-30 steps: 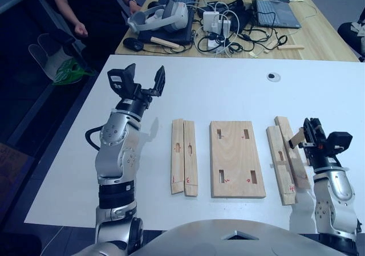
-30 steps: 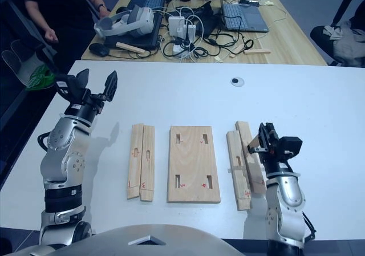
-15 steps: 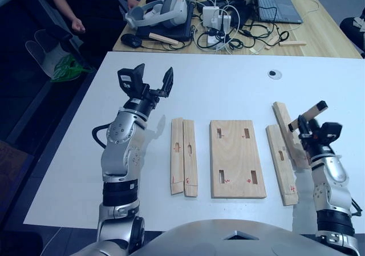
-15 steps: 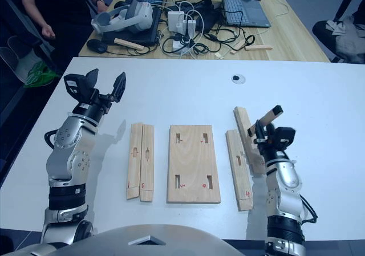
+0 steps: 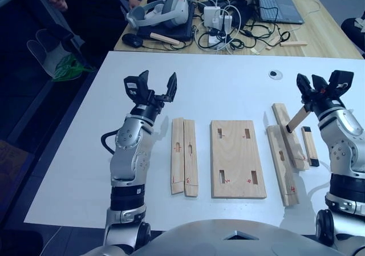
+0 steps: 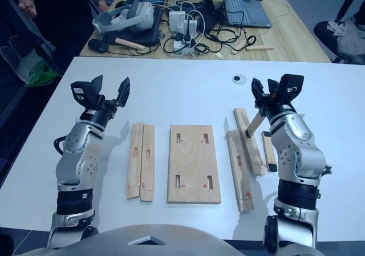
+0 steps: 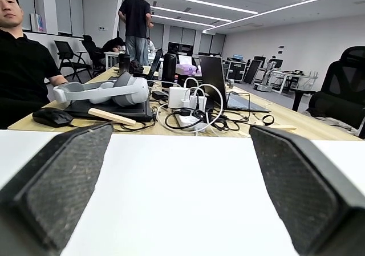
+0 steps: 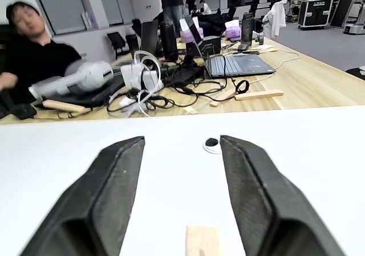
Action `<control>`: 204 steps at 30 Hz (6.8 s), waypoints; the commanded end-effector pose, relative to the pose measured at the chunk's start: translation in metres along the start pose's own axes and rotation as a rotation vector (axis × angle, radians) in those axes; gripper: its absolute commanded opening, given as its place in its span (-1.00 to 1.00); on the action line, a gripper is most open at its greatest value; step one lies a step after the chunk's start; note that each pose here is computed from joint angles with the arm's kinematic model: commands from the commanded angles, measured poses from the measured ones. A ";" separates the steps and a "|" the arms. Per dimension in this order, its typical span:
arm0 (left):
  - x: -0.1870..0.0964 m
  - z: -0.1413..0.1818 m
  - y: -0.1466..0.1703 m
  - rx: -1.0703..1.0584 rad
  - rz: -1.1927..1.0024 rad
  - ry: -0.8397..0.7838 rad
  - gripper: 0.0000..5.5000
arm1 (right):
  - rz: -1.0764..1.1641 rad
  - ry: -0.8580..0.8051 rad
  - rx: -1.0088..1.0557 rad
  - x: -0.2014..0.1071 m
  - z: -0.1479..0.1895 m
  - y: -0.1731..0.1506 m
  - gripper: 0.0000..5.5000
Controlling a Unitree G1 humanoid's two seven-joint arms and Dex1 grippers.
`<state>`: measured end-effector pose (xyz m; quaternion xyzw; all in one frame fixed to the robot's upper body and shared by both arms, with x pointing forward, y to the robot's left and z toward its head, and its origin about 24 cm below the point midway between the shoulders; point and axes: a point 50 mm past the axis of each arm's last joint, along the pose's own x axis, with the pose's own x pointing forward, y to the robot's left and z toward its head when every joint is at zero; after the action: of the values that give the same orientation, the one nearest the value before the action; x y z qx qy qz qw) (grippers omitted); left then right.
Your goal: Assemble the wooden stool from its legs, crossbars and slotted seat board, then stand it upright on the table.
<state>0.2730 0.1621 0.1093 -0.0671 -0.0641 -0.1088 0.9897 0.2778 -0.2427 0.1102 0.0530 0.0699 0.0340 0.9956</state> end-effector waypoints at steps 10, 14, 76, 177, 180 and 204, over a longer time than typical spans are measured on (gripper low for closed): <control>-0.001 -0.003 -0.002 0.000 0.006 0.000 0.61 | 0.015 -0.236 -0.058 0.003 0.018 0.021 -0.11; 0.000 -0.004 -0.003 -0.003 0.009 -0.009 0.61 | 0.210 -0.326 -0.122 0.001 0.042 0.057 -0.11; 0.014 0.002 -0.003 -0.038 0.049 -0.069 0.61 | -0.200 0.352 -0.199 0.018 -0.039 -0.001 -0.62; 0.090 0.075 -0.054 -0.662 0.189 -0.133 -0.63 | 0.940 0.627 -0.860 0.017 -0.121 0.132 -1.00; 0.090 0.075 -0.055 -0.661 0.190 -0.133 -0.63 | 0.861 0.618 -0.808 0.029 -0.126 0.138 -1.00; 0.046 0.095 -0.012 -0.465 0.294 -0.153 -0.63 | 0.703 0.279 -0.535 0.014 -0.058 0.105 -1.00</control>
<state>0.3053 0.1521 0.2088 -0.3074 -0.0961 0.0233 0.9464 0.2673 -0.1361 0.0521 -0.1900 0.1970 0.4055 0.8721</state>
